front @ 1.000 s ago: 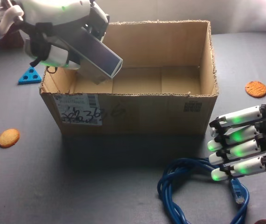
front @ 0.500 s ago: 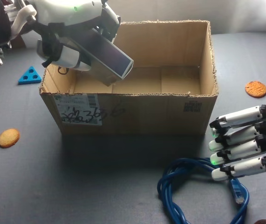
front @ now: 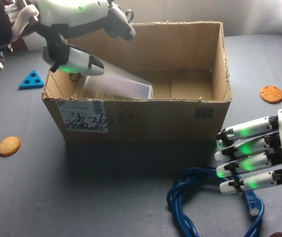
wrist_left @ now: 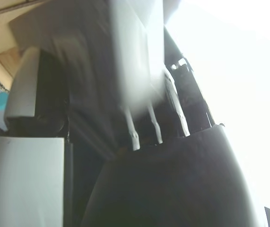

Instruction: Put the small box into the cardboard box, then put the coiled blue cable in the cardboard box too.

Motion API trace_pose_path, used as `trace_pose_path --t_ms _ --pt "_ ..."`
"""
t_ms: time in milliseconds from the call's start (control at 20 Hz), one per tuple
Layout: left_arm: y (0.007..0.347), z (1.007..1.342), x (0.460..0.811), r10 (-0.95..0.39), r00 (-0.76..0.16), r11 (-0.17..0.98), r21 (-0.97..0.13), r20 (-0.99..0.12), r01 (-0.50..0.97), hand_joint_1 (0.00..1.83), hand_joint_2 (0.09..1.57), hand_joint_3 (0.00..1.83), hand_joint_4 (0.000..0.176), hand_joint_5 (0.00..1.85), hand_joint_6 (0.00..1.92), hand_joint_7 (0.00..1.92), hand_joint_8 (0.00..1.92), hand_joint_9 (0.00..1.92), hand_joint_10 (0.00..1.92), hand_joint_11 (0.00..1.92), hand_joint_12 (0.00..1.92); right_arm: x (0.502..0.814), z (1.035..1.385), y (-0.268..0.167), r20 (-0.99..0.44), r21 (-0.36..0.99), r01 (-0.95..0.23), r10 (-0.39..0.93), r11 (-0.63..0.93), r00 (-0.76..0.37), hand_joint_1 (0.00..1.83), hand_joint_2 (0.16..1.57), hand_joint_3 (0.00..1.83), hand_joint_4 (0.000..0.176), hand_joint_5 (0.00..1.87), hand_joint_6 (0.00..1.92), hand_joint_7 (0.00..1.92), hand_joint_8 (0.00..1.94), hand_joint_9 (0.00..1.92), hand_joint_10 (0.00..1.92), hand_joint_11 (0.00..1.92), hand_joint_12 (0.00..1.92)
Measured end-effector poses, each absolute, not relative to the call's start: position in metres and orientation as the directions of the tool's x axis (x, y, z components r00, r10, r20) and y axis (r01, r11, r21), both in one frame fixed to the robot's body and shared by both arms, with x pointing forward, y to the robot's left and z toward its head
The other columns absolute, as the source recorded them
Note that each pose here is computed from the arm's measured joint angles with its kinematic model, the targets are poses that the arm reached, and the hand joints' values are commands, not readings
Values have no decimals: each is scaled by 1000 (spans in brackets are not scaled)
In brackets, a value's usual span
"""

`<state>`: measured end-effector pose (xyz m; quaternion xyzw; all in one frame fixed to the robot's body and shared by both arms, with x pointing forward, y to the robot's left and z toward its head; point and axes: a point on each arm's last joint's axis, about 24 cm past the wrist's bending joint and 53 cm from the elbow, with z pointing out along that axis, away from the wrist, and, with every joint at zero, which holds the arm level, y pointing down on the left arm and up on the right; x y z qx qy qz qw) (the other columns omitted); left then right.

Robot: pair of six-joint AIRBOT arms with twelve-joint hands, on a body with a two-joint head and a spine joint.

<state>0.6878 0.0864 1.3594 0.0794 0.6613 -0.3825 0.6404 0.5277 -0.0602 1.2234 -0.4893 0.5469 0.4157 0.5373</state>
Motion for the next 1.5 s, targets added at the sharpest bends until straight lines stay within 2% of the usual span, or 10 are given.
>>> trace_pose_path --t_ms 350,550,650,750,900,950,1000,1200,1300,1500 --pt "92 1360 691 -389 -160 703 -404 -907 585 890 1191 0 0 564 6 648 6 634 17 229 824 521 1202 -51 -981 -156 -979 -132 134 139 570 1155 2 0 542 0 554 0 523 3 0 1131" --pt "115 1358 697 -392 -141 730 -401 -909 553 877 1211 0 0 554 1 644 1 633 8 212 860 516 1190 -50 -973 -178 -978 -168 106 159 604 1135 0 0 529 1 548 0 530 4 7 1143" --pt "129 1357 700 -391 -126 749 -395 -912 532 899 1196 0 0 562 4 654 5 650 12 228 868 515 1184 -51 -970 -180 -979 -185 101 159 745 1085 0 0 511 0 532 1 521 1 12 1189" --pt "141 1354 701 -384 -119 763 -387 -916 517 874 1196 0 0 559 2 651 3 641 7 221 865 516 1180 -51 -968 -180 -979 -197 100 158 871 1094 0 0 537 18 534 14 469 1 0 1126" --pt "156 1350 701 -368 -109 783 -371 -923 498 836 1206 2 0 554 2 651 3 643 7 220 864 520 1176 -47 -967 -178 -978 -203 108 154 948 1056 0 0 554 20 565 21 487 8 0 1145" --pt "164 1347 701 -364 -110 792 -369 -925 487 831 1211 0 0 566 3 659 3 654 7 254 843 522 1175 -45 -968 -177 -978 -201 108 153 1004 1025 0 2 608 41 620 38 570 45 25 1274" --pt "172 1343 702 -361 -110 800 -368 -926 474 859 1201 0 0 576 5 668 5 661 9 251 833 524 1173 -43 -968 -175 -978 -203 110 150 1020 1028 0 0 624 47 629 40 583 51 35 1285" --pt "199 1334 701 -347 -103 830 -356 -932 430 836 1216 1 0 574 7 673 5 667 9 251 835 528 1168 -35 -968 -171 -979 -205 111 146 1018 1025 0 0 734 58 777 55 725 129 232 1204" --pt "211 1330 698 -338 -104 841 -349 -936 413 833 1222 0 0 564 1 675 3 667 7 222 869 530 1166 -32 -968 -170 -979 -207 112 144 1015 1056 3 0 720 41 764 35 705 126 204 1206" --pt "223 1309 687 -308 -134 861 -336 -942 381 858 1209 0 0 587 3 700 5 692 10 254 848 529 1159 -28 -969 -151 -982 -212 114 125 992 1046 2 0 812 38 884 37 825 170 377 1067"
